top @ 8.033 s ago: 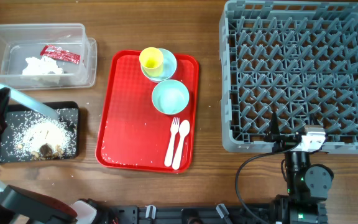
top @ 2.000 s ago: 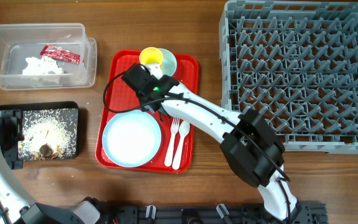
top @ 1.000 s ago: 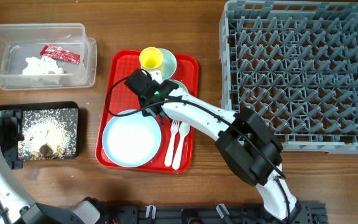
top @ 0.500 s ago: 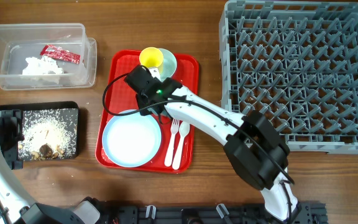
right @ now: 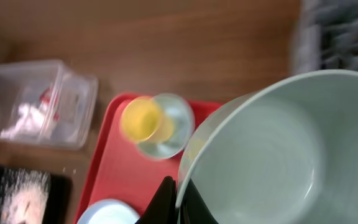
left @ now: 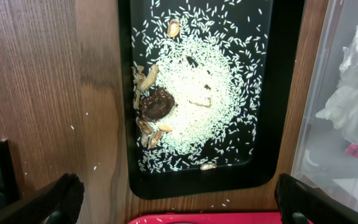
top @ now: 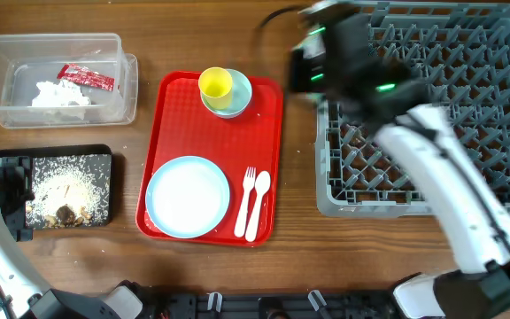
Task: Sort waste into correct bins and load items into the dishwasher rack
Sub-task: 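Lift the bowl with right gripper and place it in the rack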
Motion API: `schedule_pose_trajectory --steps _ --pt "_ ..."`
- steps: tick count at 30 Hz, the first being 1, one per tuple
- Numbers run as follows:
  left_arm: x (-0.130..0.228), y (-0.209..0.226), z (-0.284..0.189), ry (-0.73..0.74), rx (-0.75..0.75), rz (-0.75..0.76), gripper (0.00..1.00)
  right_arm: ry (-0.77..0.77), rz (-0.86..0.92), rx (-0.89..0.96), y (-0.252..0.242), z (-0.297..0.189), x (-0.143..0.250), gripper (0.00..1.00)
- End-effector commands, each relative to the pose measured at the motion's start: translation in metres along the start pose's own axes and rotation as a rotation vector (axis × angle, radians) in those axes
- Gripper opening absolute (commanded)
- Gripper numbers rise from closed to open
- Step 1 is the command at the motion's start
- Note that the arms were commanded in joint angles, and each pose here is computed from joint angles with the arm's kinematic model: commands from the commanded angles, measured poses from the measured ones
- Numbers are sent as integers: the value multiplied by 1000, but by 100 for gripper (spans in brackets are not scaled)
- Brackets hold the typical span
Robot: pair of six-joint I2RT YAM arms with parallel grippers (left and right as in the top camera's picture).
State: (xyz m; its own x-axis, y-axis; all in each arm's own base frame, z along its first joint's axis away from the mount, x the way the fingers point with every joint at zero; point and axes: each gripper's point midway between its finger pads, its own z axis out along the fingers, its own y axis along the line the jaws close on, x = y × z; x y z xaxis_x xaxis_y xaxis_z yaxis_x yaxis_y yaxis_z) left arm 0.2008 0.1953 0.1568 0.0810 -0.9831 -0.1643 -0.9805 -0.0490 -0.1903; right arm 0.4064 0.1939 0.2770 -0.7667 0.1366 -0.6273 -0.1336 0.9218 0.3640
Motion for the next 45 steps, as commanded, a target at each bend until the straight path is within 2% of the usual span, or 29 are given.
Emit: schedule_pose_trajectory --steps 1,8,11,14,18,23,31,37,45 --pt "-3 -1 -3 -10 6 -7 100 11 43 -128 -49 -21 -27 4" --pt "-3 -1 -3 -10 6 -7 100 -12 98 -426 -117 -40 -52 4" --pt "-3 -1 -3 -10 6 -7 100 -20 160 -534 -144 -31 -58 4" --pt "-3 -1 -3 -10 6 -7 100 -26 204 -708 -151 -23 -66 4" --pt "-3 -1 -3 -10 6 -7 100 38 346 -900 -165 7 -74 4" --pt "-3 -1 -3 -10 6 -7 100 72 480 -903 -196 38 -77 4" --pt "-3 -1 -3 -10 6 -7 100 40 535 -863 -222 34 -78 4" --pt "-3 -1 -3 -10 6 -7 100 70 564 -871 -219 37 -72 4" --pt "-3 -1 -3 -10 6 -7 100 70 645 -757 -241 64 -59 4"
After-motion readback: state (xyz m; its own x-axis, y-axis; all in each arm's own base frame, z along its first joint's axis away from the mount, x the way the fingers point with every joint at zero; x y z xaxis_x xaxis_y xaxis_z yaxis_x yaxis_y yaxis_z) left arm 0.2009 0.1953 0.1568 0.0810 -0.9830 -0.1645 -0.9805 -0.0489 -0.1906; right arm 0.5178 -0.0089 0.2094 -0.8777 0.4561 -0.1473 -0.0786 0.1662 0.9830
